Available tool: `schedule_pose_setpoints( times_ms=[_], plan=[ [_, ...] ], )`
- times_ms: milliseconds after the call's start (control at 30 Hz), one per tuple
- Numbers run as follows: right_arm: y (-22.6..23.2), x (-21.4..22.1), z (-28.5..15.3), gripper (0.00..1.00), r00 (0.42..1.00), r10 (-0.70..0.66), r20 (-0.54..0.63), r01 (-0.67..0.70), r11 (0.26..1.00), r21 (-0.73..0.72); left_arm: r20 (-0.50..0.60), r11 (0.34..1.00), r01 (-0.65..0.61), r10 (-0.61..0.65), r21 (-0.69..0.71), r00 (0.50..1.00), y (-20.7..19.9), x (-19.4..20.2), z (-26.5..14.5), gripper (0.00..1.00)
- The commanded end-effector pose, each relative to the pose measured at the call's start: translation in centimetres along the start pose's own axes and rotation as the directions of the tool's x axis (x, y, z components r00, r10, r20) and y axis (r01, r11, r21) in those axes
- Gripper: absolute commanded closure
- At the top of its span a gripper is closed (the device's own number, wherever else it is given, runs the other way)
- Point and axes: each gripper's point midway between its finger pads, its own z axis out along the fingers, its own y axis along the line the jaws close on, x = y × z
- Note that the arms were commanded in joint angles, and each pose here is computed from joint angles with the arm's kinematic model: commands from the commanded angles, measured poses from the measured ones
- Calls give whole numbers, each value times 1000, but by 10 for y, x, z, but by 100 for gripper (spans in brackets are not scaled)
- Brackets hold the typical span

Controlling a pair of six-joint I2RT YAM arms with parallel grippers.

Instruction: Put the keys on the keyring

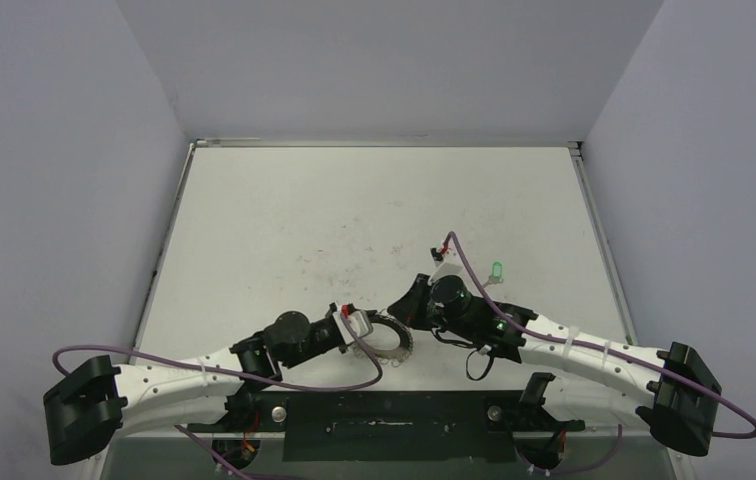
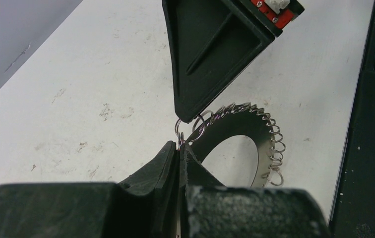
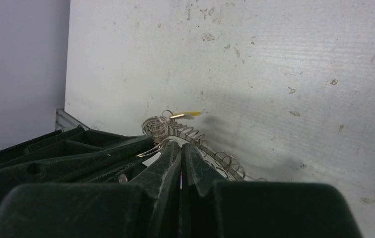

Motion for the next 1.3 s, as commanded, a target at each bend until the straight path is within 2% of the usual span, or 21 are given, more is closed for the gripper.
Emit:
schedule_pose_setpoints(
  times_ms=[0,200,300,367,400,500,567,667,833,933,1067,1267],
  plan=[
    [-43,-6,4,100,995,78,63,-87,984,157,54,998,24,-20,-62,998,11,-11,-5,100],
    [-52,-2,8,100,971,235,39,-238,962,135,68,998,8,-4,-59,998,10,-10,-10,100],
    [-55,-4,10,96,964,263,32,-265,958,110,74,999,2,2,-54,997,10,-12,-13,100],
    [-55,-8,9,88,970,238,42,-241,966,97,75,999,0,4,-53,997,10,-12,-14,100],
    [-55,-10,8,81,974,223,44,-226,969,96,74,999,-2,6,-51,997,10,-12,-15,100],
    [-51,-18,4,76,984,171,54,-175,981,86,70,999,-3,6,-45,998,9,-11,-16,100],
    [-50,-22,2,69,988,143,60,-148,986,81,70,999,-2,5,-45,998,8,-10,-17,100],
    [-42,-23,1,56,996,76,41,-78,996,46,68,999,-1,4,-44,998,8,-9,-18,100],
    [-12,-34,-3,45,992,-119,41,122,989,-84,73,1000,-17,18,-10,997,3,-11,-18,100],
    [16,-37,-9,40,968,-250,39,252,945,-209,83,999,-39,36,24,996,-3,-13,-19,100],
    [42,-25,-12,38,909,-415,-21,383,855,-349,109,995,-58,50,76,993,-12,-16,-23,100],
    [50,7,-14,41,779,-607,-153,478,735,-481,114,991,-73,60,116,992,-19,-16,-26,100]
  ],
)
